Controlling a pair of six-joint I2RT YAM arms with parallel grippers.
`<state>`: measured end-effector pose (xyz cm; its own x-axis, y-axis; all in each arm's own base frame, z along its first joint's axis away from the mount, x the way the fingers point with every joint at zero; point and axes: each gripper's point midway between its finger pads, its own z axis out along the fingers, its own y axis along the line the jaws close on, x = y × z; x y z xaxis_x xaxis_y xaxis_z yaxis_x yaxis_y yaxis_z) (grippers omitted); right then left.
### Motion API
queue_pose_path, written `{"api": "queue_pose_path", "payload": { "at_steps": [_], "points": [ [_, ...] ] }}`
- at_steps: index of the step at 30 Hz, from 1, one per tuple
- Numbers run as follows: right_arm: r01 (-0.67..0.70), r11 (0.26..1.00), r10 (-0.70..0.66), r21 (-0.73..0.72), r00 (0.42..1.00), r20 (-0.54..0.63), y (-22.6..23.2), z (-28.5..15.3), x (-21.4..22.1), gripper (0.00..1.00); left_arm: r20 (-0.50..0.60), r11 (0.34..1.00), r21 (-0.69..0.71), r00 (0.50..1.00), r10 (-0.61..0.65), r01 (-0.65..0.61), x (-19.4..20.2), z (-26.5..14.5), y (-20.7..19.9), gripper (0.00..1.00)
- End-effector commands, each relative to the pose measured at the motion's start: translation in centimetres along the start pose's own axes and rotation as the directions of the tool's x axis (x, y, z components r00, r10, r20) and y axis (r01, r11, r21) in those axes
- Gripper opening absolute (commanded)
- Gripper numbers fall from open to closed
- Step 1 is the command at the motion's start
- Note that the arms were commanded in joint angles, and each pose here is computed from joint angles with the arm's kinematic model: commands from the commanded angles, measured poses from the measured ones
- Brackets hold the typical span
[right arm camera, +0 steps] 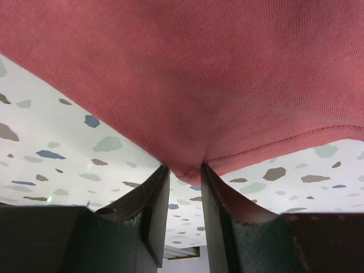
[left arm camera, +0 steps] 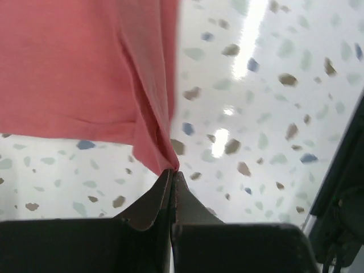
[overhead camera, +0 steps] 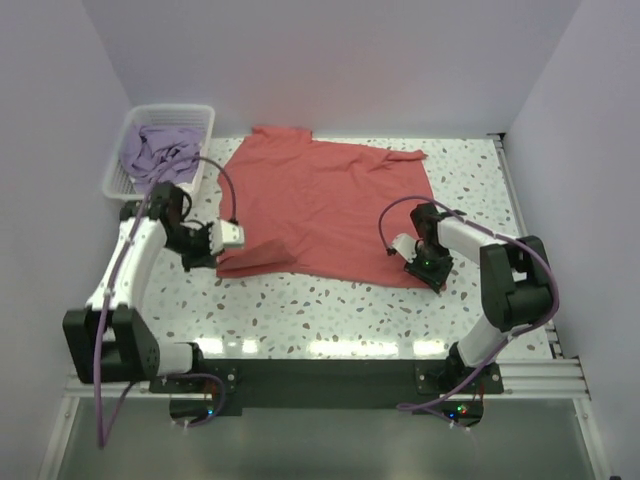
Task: Fold and stack the t-shirts
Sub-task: Flatten the tshirt out
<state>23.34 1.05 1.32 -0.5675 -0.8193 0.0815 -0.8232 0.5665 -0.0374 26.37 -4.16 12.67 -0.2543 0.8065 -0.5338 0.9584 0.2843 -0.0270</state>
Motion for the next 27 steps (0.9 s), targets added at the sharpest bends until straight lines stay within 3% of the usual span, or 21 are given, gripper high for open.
{"api": "queue_pose_path", "payload": {
  "at_steps": [1,2,8,9,10,11,12,13,14,15,18,20,22,24,27],
  "points": [
    [0.004,0.999,-0.002,0.041,0.999,-0.045,-1.2,0.4,1.1,0.33,-0.089,0.955,0.118,0.955,0.281,-0.27,3.9,0.2,-7.5,0.0],
    [0.0,0.999,0.002,0.039,0.999,-0.051,-1.3,0.5,1.5,0.32,-0.133,0.92,0.089,0.911,0.39,-0.381,4.6,-0.5,-8.1,0.0],
    [0.015,0.999,-0.013,0.04,0.999,-0.052,-1.7,-0.1,2.5,0.32,-0.146,0.81,0.046,0.798,0.584,-0.585,6.1,0.4,-11.0,0.02],
    [0.024,0.999,-0.022,0.035,0.999,-0.047,-1.7,-0.3,2.5,0.33,-0.141,0.8,0.032,0.79,0.597,-0.599,5.9,0.4,-11.1,0.11],
    [0.025,0.999,-0.024,0.02,0.999,-0.047,-1.4,-0.6,2.6,0.34,-0.135,0.793,0.023,0.784,0.606,-0.609,5.8,0.4,-11.3,0.36],
    [0.031,0.999,-0.031,0.008,0.999,-0.02,-1.4,-1.1,1.9,0.37,-0.129,0.783,0.002,0.776,0.617,-0.622,5.4,0.3,-11.4,0.43],
    [0.032,0.999,-0.032,-0.003,0.999,-0.008,-1.3,-1.4,1.7,0.39,-0.125,0.779,-0.007,0.774,0.621,-0.627,5.2,0.3,-11.4,0.59],
    [0.034,0.999,-0.034,-0.026,0.999,-0.007,-0.9,-1.8,1.8,0.4,-0.124,0.773,-0.019,0.768,0.628,-0.635,4.9,0.1,-11.2,0.61],
    [0.032,0.999,-0.031,-0.026,0.999,0.031,-1.0,-2.6,1.0,0.42,-0.108,0.767,-0.035,0.765,0.634,-0.641,4.4,0.0,-11.1,0.72],
    [0.032,0.999,-0.031,-0.038,0.998,0.049,-0.9,-3.1,0.7,0.43,-0.097,0.763,-0.057,0.764,0.638,-0.644,3.6,-0.5,-10.8,0.73],
    [0.018,0.999,-0.015,-0.036,0.997,0.08,-1.0,-4.7,0.1,0.44,0.025,0.827,-0.07,0.828,0.561,-0.558,1.3,-0.4,-10.3,0.73],
    [0.004,0.999,0.001,-0.042,0.994,0.111,-1.1,-5.5,-0.5,0.43,0.156,0.901,-0.078,0.888,0.433,-0.426,-1.7,-0.3,-8.9,0.7],
    [-0.019,0.999,0.024,-0.049,0.993,0.116,-1.0,-5.5,-0.7,0.4,0.222,0.963,-0.107,0.938,0.267,-0.249,-5.5,0.2,-6.4,0.6],
    [-0.045,0.998,0.05,-0.054,0.993,0.106,-1.1,-5.1,-0.8,0.38,0.202,0.983,-0.051,0.962,0.181,-0.174,-6.8,2.1,-5.1,0.49],
    [-0.074,0.996,0.078,-0.058,0.995,0.069,-1.2,-3.9,-0.6,0.34,0.15,0.997,-0.032,0.986,0.068,-0.064,-8.0,5.2,-4.0,0.43]
  ]
}}
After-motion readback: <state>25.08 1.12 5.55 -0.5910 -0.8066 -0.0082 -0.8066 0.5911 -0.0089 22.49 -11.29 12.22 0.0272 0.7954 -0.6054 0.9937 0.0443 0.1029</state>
